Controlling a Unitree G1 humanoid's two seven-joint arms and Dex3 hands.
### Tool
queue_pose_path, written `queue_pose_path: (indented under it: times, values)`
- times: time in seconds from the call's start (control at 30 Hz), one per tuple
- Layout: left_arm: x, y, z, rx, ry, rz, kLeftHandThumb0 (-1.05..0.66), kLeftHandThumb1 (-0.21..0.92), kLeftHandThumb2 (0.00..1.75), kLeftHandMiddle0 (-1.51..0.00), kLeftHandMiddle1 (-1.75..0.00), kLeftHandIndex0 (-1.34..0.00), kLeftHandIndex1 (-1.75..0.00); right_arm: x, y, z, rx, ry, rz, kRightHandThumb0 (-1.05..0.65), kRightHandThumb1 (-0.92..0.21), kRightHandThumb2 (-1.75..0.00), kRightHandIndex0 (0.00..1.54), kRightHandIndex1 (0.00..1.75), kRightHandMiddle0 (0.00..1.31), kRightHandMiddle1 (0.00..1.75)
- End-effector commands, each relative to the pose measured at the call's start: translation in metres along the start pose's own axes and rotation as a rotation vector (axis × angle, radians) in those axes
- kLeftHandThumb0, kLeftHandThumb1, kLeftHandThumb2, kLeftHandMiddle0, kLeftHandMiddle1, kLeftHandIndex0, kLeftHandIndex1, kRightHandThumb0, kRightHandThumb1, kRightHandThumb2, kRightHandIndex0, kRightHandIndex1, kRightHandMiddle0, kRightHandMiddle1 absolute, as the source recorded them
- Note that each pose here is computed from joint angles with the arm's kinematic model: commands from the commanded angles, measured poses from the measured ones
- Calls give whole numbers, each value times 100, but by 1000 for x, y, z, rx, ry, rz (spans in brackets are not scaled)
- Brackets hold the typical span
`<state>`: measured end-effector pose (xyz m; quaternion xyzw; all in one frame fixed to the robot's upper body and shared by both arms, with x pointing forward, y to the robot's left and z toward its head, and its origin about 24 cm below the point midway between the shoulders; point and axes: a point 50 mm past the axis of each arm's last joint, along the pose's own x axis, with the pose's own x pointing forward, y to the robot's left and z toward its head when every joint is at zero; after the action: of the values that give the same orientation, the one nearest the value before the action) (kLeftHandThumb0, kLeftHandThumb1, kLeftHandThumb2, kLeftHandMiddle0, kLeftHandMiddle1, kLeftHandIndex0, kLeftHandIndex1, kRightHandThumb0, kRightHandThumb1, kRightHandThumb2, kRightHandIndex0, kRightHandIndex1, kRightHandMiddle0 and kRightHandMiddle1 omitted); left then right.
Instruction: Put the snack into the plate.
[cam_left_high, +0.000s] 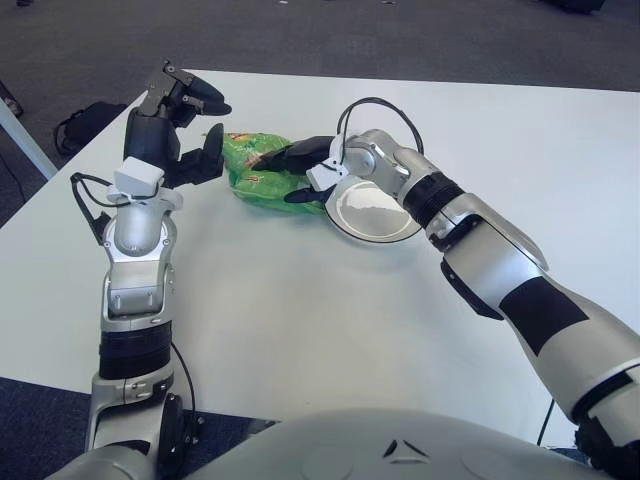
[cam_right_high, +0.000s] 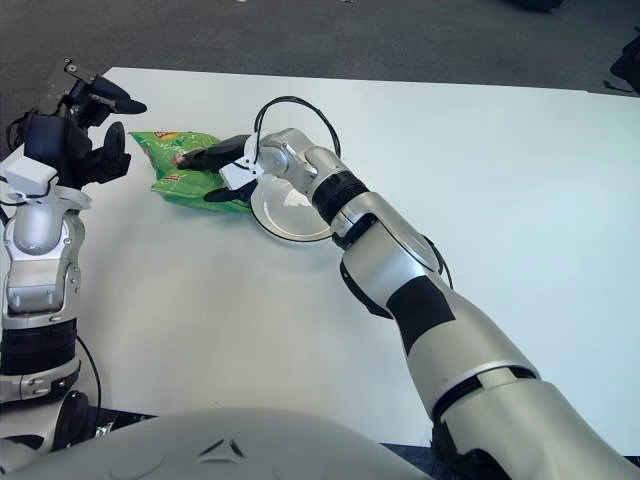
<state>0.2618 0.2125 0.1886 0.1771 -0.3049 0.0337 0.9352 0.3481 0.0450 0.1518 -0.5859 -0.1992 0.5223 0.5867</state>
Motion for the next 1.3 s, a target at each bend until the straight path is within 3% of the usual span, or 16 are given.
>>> queue_pose_path:
  times: [0.0, 0.1, 0.3, 0.53, 0.67, 0.93, 1.03, 1.13, 1.27]
  values:
    - [-3, 0, -6, 38, 18, -32, -36, 80, 69, -42, -108, -26, -175, -2, 8, -8, 32, 21, 26, -44, -92, -111, 9, 1, 0, 36]
    - [-2, 1, -11, 62, 26, -46, -36, 81, 68, -41, -109, -26, -175, -4, 5, -6, 11, -10, 9, -44, -92, -111, 9, 0, 0, 36]
    - [10, -1, -40, 212, 102, -123, -35, 89, 55, -34, -112, -21, -175, -16, -3, -1, -26, -142, -70, -44, -92, -110, 5, 0, 0, 29]
    - [17, 0, -54, 316, 100, -209, -35, 92, 52, -28, -110, -19, -175, -28, -4, -3, -70, -216, -148, -47, -92, -108, 5, 1, 0, 31]
    - [21, 4, -61, 382, 100, -284, -67, 92, 56, -19, -89, -4, -127, -40, -8, -3, -152, -269, -237, -51, -92, -107, 9, 3, 0, 28]
    - [27, 14, -70, 351, 63, -361, -91, 92, 68, -3, -56, 0, -82, -49, -10, -2, -193, -311, -322, -57, -92, -102, 13, 5, 0, 6]
    - [32, 31, -69, 245, 59, -383, -96, 92, 71, -1, -48, 0, -66, -53, -7, -3, -145, -339, -378, -55, -92, -96, 16, 6, 1, 2]
    - [36, 44, -70, 146, 76, -402, -102, 92, 76, 0, -39, 0, -52, -58, -4, -4, -111, -361, -419, -51, -92, -88, 21, 10, 1, 14]
    - [37, 45, -73, 50, 82, -437, -104, 92, 80, -1, -30, 0, -40, -62, -4, -4, -92, -378, -437, -48, -92, -81, 27, 14, 0, 28]
